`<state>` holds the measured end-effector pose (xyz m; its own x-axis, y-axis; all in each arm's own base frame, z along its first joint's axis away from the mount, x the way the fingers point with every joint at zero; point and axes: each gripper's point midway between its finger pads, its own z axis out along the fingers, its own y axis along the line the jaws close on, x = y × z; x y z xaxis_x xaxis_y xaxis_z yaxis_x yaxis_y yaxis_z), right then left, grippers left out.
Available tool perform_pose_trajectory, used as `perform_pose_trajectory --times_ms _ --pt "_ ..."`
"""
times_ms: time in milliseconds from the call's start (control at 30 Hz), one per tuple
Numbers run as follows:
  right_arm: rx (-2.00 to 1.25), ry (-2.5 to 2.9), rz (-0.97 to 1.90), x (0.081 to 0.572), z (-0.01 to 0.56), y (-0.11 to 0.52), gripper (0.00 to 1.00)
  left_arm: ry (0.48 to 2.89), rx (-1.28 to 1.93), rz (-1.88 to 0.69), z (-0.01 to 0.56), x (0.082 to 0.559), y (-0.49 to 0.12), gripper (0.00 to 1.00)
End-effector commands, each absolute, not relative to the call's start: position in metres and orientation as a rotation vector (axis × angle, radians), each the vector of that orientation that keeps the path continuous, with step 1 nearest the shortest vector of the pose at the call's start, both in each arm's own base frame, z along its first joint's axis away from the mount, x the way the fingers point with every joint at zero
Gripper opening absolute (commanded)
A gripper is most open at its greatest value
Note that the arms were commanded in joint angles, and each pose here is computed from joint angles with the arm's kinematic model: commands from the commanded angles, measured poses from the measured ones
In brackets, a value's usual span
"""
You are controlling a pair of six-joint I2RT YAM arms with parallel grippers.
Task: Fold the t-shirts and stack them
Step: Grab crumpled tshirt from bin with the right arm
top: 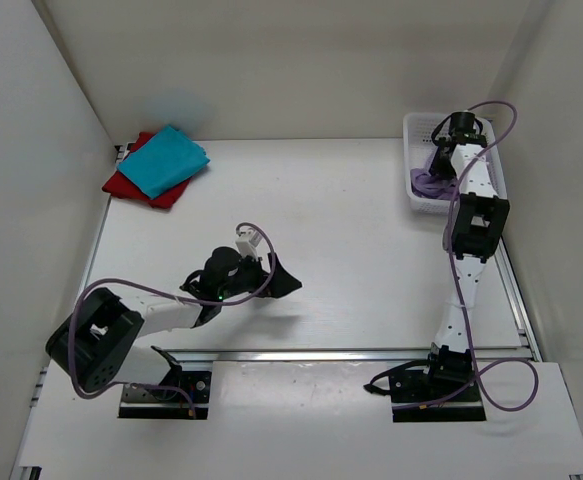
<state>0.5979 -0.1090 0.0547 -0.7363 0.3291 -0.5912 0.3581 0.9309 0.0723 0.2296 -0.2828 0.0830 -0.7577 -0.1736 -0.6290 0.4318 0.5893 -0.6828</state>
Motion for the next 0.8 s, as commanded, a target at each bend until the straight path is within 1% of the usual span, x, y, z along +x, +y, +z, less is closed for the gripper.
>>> perform_pose_trajectory --times_ms 0,33,67,167,200,233,300,333,400,433,500,567,600,633,667,733,767 --pt "0.496 2.471 -0.012 0.596 0.057 -0.102 0.19 2.080 0.187 -1.175 0.100 0.233 -0.278 0.99" --pt "0.500 2.459 0.005 0.598 0.060 -0.102 0.05 2.076 0.173 -1.163 0.101 0.236 -0.274 0.99" --pt "0.512 2.463 0.054 0.598 0.061 -0.096 0.00 2.067 0.179 -1.160 0.104 0.236 -0.273 0.99" --pt "0.499 2.426 0.090 0.604 0.081 -0.090 0.00 2.050 0.155 -1.144 0.111 0.240 -0.267 0.98" --pt "0.496 2.372 0.098 0.608 0.106 -0.090 0.00 2.043 0.149 -1.137 0.112 0.242 -0.264 0.99" --pt "0.499 2.345 0.102 0.609 0.119 -0.090 0.00 2.034 0.142 -1.141 0.115 0.242 -0.263 0.99" --pt "0.461 2.229 0.118 0.611 0.181 -0.087 0.00 2.027 0.116 -1.138 0.116 0.244 -0.255 0.99" --pt "0.455 2.200 0.122 0.611 0.194 -0.088 0.00 2.021 0.104 -1.134 0.119 0.247 -0.253 0.99" --pt "0.407 2.076 0.145 0.602 0.263 -0.082 0.00 2.002 0.096 -1.127 0.124 0.248 -0.251 0.99" --pt "0.403 2.042 0.156 0.599 0.280 -0.081 0.00 1.991 0.090 -1.122 0.128 0.251 -0.250 0.98" --pt "0.347 1.951 0.166 0.582 0.336 -0.072 0.00 1.977 0.084 -1.120 0.134 0.255 -0.247 0.99" --pt "0.287 1.885 0.204 0.567 0.377 -0.058 0.00 1.966 0.073 -1.127 0.139 0.258 -0.243 0.99" --pt "0.245 1.841 0.248 0.557 0.402 -0.043 0.00 1.949 0.074 -1.132 0.146 0.263 -0.242 0.99" --pt "0.185 1.762 0.303 0.540 0.442 -0.025 0.00 1.945 0.059 -1.118 0.149 0.268 -0.238 0.99" --pt "0.152 1.723 0.327 0.532 0.460 -0.016 0.00 1.939 0.056 -1.125 0.152 0.268 -0.238 0.99" --pt "-0.001 1.553 0.478 0.488 0.532 0.032 0.00 1.894 0.036 -1.126 0.169 0.280 -0.232 0.99" --pt "-0.042 1.504 0.515 0.476 0.550 0.045 0.00 1.889 0.021 -1.139 0.172 0.281 -0.230 0.98"
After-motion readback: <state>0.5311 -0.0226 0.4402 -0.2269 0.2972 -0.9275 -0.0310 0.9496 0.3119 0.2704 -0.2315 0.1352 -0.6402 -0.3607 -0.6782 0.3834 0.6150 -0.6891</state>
